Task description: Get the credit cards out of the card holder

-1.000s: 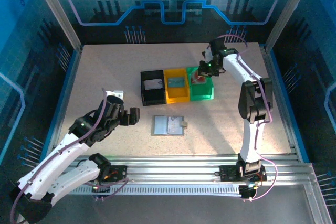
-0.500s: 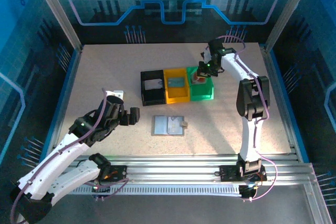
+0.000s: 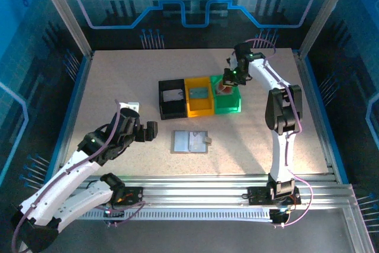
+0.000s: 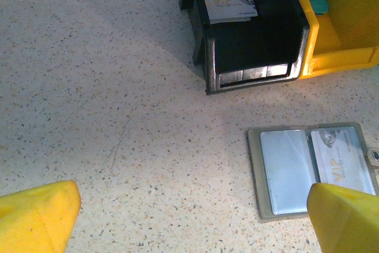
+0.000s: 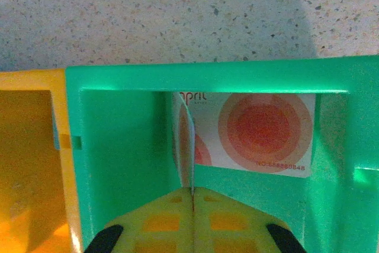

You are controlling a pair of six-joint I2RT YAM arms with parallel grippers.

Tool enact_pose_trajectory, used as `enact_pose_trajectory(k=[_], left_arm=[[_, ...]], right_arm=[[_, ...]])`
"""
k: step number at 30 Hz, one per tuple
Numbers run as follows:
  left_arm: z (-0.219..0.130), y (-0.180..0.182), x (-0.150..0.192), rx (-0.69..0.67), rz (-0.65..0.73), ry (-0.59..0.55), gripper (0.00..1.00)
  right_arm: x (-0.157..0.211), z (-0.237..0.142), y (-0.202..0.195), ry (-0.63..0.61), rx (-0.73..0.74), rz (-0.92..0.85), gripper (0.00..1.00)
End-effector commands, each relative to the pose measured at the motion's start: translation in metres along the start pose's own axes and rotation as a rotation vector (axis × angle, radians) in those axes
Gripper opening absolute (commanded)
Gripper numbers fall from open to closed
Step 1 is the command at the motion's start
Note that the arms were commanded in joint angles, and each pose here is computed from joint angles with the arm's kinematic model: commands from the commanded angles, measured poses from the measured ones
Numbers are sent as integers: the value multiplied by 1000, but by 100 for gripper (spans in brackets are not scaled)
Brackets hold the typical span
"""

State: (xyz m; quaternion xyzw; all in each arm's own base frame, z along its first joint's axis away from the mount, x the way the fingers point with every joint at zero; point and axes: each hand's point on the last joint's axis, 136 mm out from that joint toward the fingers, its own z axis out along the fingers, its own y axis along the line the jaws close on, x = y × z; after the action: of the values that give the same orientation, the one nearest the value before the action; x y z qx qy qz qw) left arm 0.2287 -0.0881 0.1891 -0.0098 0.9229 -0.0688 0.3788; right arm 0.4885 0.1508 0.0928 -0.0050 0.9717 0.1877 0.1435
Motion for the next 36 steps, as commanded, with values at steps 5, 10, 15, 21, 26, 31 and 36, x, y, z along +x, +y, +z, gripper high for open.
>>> enact_pose_trajectory(k=[5,10,15,21,26,31,36], left_arm=[[1,4,-4,-18,15,-18,99],[2,4,-3,-19,15,-15,99],[3,3,-3,-19,17,-10,99],[3,4,-3,-20,17,-11,99],[3,4,-3,-21,17,-10,99],[4,2,-1,-15,16,-1,99],[8,-10,5,30,-1,73,99]], right_arm=[[-3,5,-10,6,47,-6,0],[-3,4,-15,7,93,-15,8],[-6,1,-16,-6,114,-19,11],[-13,-6,-15,-33,143,-29,19],[-19,-20,-7,-57,141,-38,21],[-18,-55,34,-121,85,-98,25],[23,-82,85,-168,-22,-165,29]])
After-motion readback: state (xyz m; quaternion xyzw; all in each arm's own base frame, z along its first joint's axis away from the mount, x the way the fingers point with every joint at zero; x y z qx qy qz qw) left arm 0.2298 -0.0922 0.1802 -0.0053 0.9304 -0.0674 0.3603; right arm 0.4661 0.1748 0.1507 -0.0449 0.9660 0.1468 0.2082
